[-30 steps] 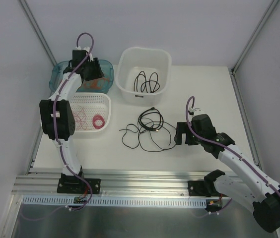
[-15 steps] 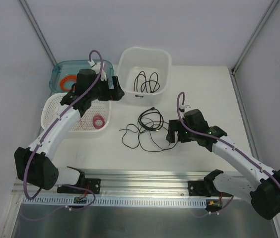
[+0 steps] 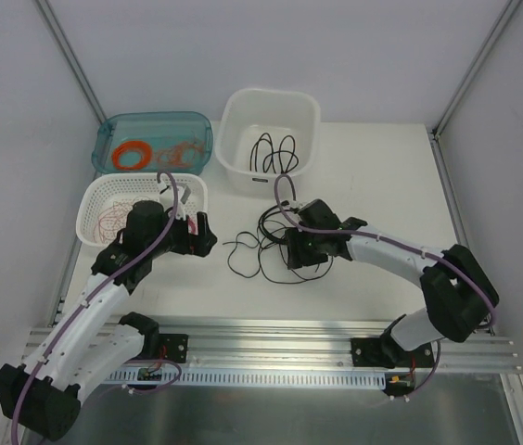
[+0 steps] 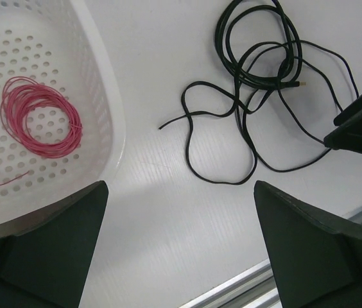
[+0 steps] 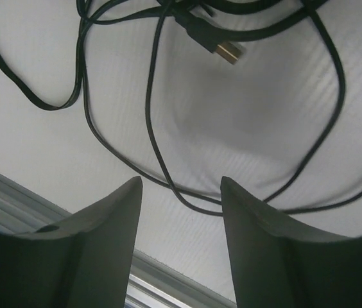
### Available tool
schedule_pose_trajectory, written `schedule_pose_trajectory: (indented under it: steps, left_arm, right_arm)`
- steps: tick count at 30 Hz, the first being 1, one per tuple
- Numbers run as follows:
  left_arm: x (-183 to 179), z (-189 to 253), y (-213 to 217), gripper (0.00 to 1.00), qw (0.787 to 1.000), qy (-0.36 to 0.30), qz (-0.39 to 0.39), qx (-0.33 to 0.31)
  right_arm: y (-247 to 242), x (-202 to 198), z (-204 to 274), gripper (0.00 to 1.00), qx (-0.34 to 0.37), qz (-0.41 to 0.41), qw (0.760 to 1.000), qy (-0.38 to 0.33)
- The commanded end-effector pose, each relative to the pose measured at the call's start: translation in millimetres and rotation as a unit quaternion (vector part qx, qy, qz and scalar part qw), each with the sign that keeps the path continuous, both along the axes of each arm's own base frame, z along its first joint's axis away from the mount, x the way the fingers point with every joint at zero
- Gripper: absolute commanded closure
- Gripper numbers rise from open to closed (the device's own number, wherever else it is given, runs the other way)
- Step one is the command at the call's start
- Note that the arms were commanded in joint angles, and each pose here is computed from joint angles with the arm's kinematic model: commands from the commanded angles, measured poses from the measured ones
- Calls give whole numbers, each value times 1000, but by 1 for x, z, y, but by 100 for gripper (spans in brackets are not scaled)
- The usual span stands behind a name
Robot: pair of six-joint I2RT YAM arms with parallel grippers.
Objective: Untangle the cables
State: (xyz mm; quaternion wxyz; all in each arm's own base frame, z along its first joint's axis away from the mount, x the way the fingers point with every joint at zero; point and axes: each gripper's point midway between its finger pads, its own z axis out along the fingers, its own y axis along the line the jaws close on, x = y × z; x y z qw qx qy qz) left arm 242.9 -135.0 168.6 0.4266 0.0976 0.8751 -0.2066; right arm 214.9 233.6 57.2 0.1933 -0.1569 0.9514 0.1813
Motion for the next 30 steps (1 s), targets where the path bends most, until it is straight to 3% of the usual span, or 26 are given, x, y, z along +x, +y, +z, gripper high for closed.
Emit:
schedule_pose_trajectory:
  steps: [1, 10, 15, 21, 25, 30]
  left_arm:
    - [-1, -1, 13, 1, 999, -32, 17, 22]
    - [9, 1, 35, 1, 994, -50, 76, 54]
    - [10, 2, 40, 1, 993, -56, 86, 63]
    - [10, 5, 43, 1, 992, -63, 91, 64]
    - [11, 3, 41, 1, 992, -60, 89, 63]
    - [11, 2, 41, 1, 993, -57, 88, 63]
  right_arm:
    - [36, 8, 11, 48, 40, 22, 999, 5]
    - [56, -4, -16, 72, 13, 52, 998, 41]
    - [58, -11, -3, 95, 14, 72, 997, 35]
    - [46, -11, 84, 99, 25, 110, 993, -32]
    - [27, -7, 171, 99, 22, 129, 985, -112]
    - [5, -12, 283, 99, 68, 134, 963, -226]
